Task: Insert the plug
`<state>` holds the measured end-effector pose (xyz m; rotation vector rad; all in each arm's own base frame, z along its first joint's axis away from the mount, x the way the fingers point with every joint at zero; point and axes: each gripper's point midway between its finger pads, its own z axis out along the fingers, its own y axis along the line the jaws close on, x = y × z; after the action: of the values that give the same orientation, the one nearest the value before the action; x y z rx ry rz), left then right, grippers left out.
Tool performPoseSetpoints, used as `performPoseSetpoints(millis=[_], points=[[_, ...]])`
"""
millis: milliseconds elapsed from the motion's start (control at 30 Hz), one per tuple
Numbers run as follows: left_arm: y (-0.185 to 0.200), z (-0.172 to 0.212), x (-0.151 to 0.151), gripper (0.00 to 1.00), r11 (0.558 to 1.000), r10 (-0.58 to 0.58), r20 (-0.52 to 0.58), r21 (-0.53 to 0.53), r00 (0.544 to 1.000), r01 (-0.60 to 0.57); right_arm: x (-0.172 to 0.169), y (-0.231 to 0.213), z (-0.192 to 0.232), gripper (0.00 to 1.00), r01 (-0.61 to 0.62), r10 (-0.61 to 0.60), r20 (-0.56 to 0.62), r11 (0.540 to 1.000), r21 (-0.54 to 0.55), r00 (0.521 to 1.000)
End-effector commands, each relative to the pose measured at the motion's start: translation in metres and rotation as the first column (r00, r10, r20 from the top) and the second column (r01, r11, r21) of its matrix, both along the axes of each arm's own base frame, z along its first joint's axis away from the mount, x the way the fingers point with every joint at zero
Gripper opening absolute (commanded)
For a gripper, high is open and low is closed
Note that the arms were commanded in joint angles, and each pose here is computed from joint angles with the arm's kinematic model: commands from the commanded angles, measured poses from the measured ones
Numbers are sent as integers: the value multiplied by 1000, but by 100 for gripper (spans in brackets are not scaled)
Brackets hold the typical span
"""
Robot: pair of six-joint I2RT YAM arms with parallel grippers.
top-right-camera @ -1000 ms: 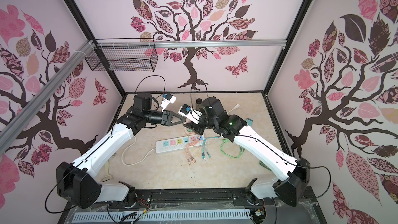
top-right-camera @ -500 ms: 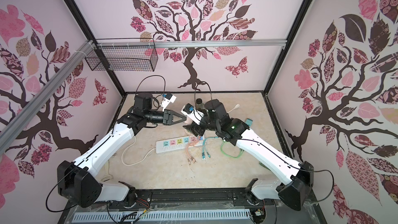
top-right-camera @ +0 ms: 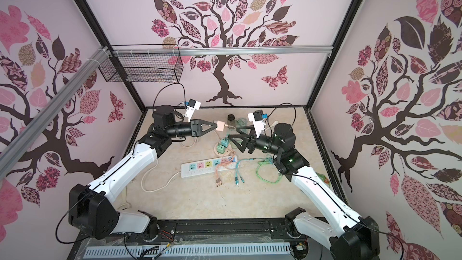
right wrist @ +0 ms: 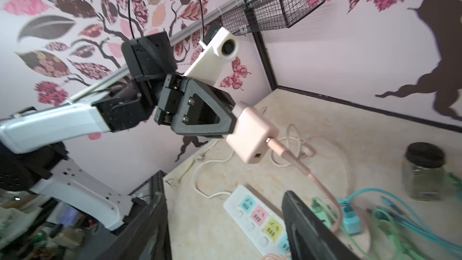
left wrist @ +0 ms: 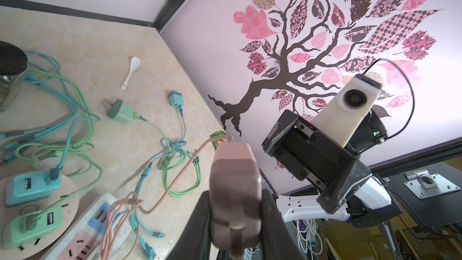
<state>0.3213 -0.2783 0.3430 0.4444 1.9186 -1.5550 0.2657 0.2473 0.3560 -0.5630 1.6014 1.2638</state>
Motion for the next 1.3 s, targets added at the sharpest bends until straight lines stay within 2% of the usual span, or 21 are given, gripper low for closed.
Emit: performPoseSetpoints(millis=[0,133,267,700,933,1133,1267], points=[[2,29,-7,0,997,11,110,-80,994,-2,-19,4,44,75,-126,127,8,969,213,992],[7,36,-9,0,993,45,144,-113,989,-29,-18,7,49,77,-155,155,22,954,258,988],[9,42,-10,0,987,68,157,-154,985,-44,-15,10,53,78,-170,168,29,951,258,985],[10,55,-20,0,980,50,176,-196,983,-15,7,21,51,72,-132,139,-4,952,277,990],[3,66,-37,0,971,20,218,-235,976,33,11,35,54,72,-130,136,-2,951,280,991],[6,69,-47,0,971,12,251,-233,968,48,17,38,62,68,-133,136,9,945,298,991],[7,69,-52,0,971,6,266,-230,964,58,17,40,65,61,-149,152,15,939,310,988]])
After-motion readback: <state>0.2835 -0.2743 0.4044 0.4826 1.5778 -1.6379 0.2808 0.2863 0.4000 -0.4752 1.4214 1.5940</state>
